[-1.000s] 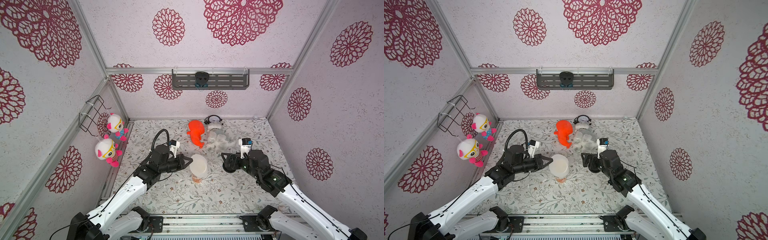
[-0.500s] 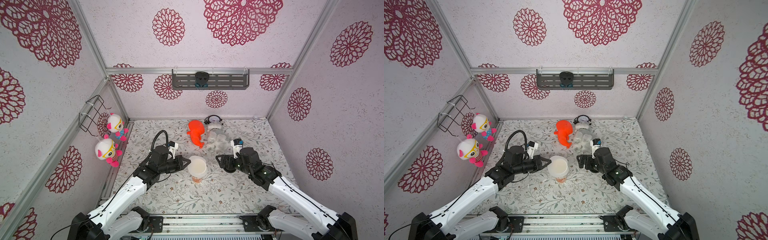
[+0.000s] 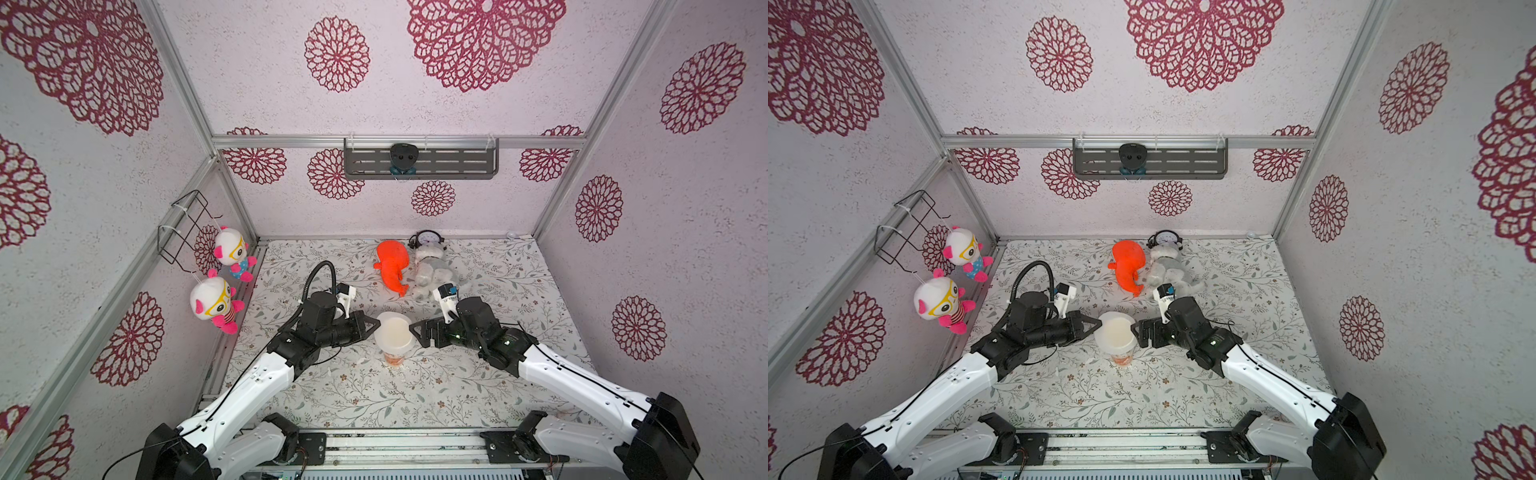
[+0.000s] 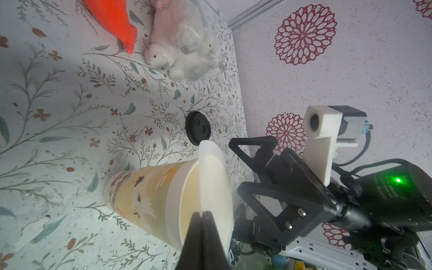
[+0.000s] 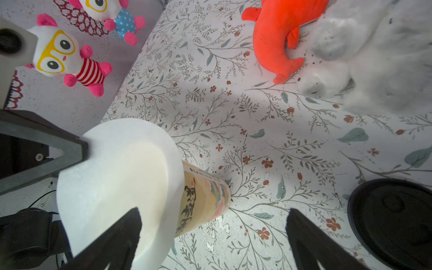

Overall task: Put the leak-proof paper on the milk tea cups
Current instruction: Place the leak-proof paper at the cup.

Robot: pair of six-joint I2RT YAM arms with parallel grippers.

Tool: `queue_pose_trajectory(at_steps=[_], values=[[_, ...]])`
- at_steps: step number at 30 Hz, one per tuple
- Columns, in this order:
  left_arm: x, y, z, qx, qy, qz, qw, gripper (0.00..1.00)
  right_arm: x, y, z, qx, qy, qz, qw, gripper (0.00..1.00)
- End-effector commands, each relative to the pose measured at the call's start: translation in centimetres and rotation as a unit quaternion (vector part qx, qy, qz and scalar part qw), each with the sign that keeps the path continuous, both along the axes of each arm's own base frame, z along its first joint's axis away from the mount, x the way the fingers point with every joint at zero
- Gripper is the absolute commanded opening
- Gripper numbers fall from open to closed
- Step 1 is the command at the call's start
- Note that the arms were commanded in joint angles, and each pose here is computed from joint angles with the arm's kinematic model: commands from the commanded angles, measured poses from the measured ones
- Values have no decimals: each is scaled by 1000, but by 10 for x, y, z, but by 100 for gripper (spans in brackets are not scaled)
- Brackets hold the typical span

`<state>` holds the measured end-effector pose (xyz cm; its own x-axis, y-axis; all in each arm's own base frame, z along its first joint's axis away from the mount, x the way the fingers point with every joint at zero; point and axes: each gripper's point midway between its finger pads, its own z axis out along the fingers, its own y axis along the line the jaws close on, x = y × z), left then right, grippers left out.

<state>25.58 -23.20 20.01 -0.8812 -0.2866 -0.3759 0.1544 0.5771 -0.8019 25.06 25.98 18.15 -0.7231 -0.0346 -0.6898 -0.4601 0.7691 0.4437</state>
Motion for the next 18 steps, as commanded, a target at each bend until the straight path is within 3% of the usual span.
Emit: queue_pose_trajectory(at_steps=[1, 13, 18], values=[[0, 4, -8, 9, 4, 2, 1000, 0, 3, 8, 21, 8, -26, 14, 1000, 99], [0, 6, -12, 10, 6, 5, 1000, 5, 3, 10, 16, -1, -22, 19, 1000, 99], [1, 7, -13, 11, 6, 8, 1000, 13, 3, 9, 16, -5, -23, 16, 1000, 99]])
